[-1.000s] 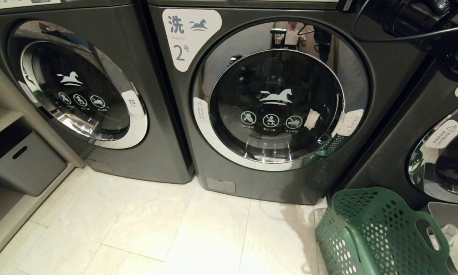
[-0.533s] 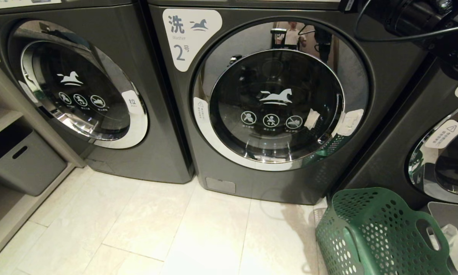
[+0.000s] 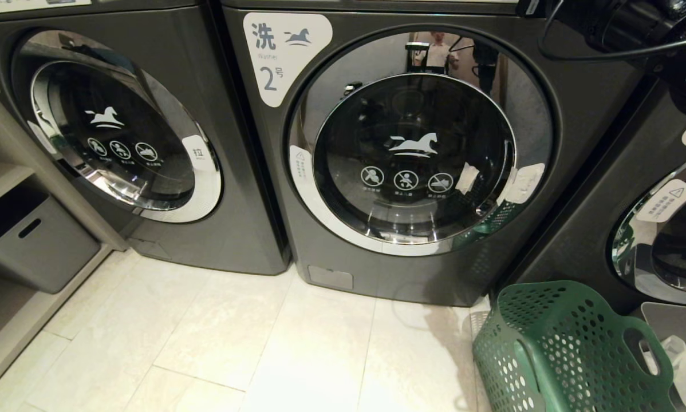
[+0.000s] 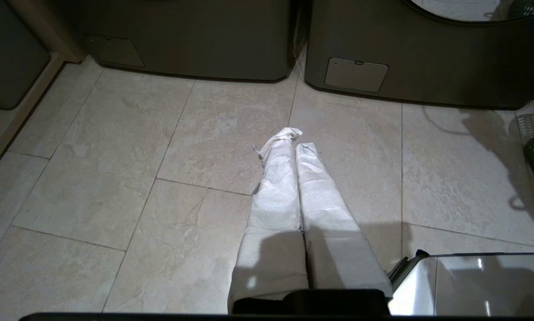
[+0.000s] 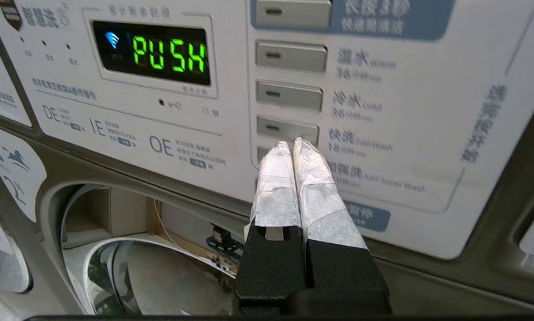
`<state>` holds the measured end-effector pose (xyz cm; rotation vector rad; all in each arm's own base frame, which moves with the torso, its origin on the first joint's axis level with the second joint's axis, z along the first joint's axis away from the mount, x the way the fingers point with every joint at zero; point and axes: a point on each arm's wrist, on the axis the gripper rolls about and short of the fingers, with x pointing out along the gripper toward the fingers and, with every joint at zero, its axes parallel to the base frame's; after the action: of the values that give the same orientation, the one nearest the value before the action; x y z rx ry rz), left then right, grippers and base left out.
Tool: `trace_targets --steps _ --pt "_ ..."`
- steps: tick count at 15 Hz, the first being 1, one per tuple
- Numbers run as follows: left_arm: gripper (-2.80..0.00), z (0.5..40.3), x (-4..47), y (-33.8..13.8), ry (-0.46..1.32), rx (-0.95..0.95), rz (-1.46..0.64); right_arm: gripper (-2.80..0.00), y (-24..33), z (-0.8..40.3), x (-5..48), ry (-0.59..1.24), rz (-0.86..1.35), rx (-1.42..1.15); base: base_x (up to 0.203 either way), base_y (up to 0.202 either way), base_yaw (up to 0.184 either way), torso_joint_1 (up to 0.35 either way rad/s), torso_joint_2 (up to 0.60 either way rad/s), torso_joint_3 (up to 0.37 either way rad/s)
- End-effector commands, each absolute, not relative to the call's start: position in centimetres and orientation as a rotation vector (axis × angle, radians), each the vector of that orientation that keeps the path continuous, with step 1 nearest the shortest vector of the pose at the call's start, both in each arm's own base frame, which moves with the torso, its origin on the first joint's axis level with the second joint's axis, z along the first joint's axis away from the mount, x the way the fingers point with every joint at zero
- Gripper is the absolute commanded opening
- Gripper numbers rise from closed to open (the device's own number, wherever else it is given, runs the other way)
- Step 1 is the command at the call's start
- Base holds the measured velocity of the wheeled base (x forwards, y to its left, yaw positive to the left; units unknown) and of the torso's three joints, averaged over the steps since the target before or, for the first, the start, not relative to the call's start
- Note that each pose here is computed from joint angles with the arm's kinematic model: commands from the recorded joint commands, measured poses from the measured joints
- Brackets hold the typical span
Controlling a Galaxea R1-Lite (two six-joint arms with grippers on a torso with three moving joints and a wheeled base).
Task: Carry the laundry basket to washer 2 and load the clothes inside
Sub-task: Press the washing machine switch
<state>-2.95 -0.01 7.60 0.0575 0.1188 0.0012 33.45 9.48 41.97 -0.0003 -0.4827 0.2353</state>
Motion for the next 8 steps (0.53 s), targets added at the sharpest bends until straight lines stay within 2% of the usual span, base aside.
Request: trace_targets --steps 1,8 --pt "-2.80 7.59 -2.94 -0.01 0.121 0.058 0.003 -2.80 9.87 41.70 33.21 -0.470 0.252 -0.001 0.000 0.000 0.000 0.000 0.00 0.000" --pt "-2.80 7.59 -2.95 -0.01 0.121 0.058 0.003 -2.80 9.95 42.18 33.09 -0.488 0.254 0.003 0.000 0.000 0.000 0.000 0.00 0.000"
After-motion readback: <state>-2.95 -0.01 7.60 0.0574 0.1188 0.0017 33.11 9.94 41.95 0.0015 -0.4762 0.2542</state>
